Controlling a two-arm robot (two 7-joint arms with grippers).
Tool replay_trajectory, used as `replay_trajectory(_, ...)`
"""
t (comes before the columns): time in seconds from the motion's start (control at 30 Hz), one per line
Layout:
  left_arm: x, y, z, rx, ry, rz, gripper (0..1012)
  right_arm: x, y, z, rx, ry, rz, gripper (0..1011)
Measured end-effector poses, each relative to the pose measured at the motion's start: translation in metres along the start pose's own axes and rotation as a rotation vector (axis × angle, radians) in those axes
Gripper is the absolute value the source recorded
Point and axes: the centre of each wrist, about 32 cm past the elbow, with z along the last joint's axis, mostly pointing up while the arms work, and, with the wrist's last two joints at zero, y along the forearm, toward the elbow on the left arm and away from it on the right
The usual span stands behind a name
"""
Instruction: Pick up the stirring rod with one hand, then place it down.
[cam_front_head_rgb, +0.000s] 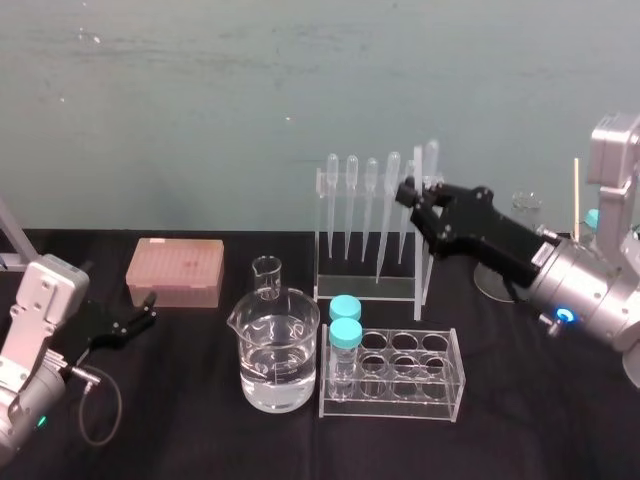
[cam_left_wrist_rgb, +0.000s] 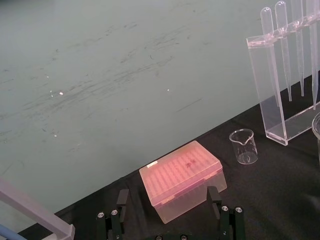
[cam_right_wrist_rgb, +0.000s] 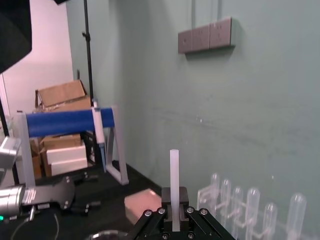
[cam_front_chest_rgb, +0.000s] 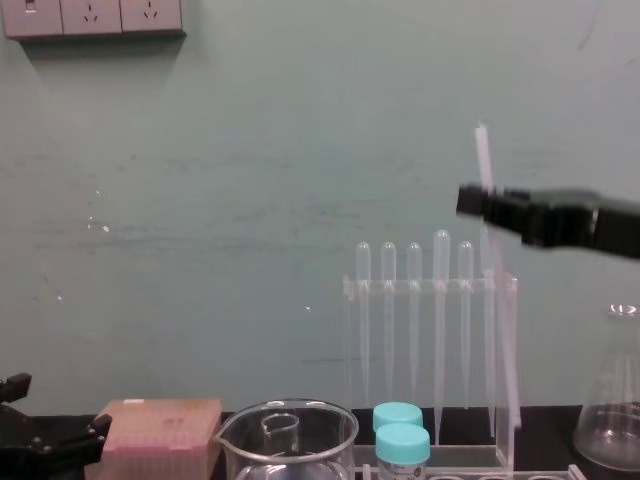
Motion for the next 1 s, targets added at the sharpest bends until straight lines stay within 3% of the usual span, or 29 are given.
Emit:
replay_trajectory(0.17,0.0,0.0,0.0,0.0,0.0,0.0,1000,-0.0028,-0.002,-0.017,-0.015,0.006,0.002,70)
replay_trajectory(0.37,0.0,0.0,0.0,0.0,0.0,0.0,1000,-0.0067,-0.002,-0.032,0.021,-0.037,0.004,71)
replay_trajectory(0.5,0.0,0.0,0.0,0.0,0.0,0.0,1000,-0.0074,-0.001,-0.042,0.015,-0.039,-0.006,70)
replay_trajectory(1.0,0.0,0.0,0.0,0.0,0.0,0.0,1000,-0.008,0.005,-0.065,-0.023,-0.006,-0.02,70)
